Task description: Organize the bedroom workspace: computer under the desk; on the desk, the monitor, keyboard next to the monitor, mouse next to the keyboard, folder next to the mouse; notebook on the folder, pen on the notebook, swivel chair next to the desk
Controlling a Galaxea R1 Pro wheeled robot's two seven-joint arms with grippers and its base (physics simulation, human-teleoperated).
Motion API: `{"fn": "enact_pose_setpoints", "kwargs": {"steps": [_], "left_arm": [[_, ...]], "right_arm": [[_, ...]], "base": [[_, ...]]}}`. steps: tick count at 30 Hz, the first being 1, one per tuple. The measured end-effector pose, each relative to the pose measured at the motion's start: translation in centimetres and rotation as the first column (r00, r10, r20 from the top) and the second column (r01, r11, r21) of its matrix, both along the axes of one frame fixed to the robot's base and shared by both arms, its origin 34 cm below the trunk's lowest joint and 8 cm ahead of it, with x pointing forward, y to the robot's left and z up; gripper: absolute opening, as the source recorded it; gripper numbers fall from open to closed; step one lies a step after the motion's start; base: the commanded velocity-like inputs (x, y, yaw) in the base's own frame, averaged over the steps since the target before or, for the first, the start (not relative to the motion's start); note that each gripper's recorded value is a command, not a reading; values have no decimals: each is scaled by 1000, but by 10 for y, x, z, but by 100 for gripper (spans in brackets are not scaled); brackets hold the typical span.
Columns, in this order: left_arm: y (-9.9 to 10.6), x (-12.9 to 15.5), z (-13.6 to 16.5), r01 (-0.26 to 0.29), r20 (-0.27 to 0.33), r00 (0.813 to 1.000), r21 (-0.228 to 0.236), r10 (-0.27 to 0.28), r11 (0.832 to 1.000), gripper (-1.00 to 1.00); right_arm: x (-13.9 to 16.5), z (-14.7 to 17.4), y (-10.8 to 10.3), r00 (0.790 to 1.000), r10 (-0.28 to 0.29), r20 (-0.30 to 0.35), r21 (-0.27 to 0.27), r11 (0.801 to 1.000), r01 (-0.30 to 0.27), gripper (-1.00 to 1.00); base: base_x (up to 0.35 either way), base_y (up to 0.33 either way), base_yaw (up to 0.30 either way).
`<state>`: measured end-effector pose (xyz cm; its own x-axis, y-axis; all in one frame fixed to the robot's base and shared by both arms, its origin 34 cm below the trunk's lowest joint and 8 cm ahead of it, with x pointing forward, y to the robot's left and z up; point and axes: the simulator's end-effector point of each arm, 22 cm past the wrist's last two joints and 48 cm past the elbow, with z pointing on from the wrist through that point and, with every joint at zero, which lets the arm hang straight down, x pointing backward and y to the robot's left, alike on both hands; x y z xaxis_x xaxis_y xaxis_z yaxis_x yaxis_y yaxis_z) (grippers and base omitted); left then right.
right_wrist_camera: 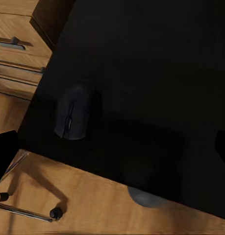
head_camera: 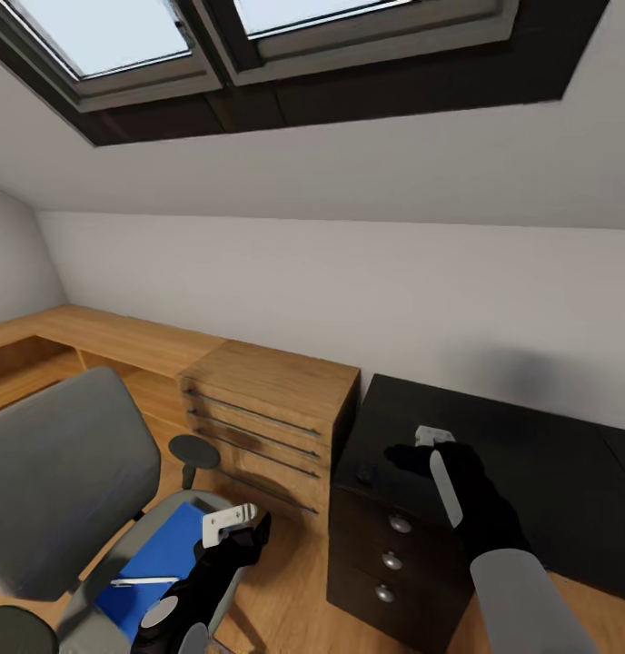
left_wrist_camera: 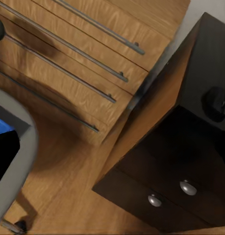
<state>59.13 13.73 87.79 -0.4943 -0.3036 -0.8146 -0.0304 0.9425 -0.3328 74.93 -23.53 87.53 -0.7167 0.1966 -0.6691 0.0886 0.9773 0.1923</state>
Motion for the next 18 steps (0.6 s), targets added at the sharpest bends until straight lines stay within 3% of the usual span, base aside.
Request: {"fn": "enact_pose_setpoints", "kwargs": {"steps": [6,10,18], "left_arm": [[0,0,2,0,4,1000,0,0,1000,100],[-1,-1,0,2,1,1000,0,-2,1000,100],[1,-6,-20,0,-40,999,15,0,1000,100]], "right_arm": [[-3,-2,4,1000,3,1,2,1000,-3,100],[-7,-10,21,999,0,41,11,1000,0,100],[-22,-31,14,995,-75,62,-38,996,77,100]], "base": [[-337,83,-270],[-310,61,-278],[-83,10,-281]]}}
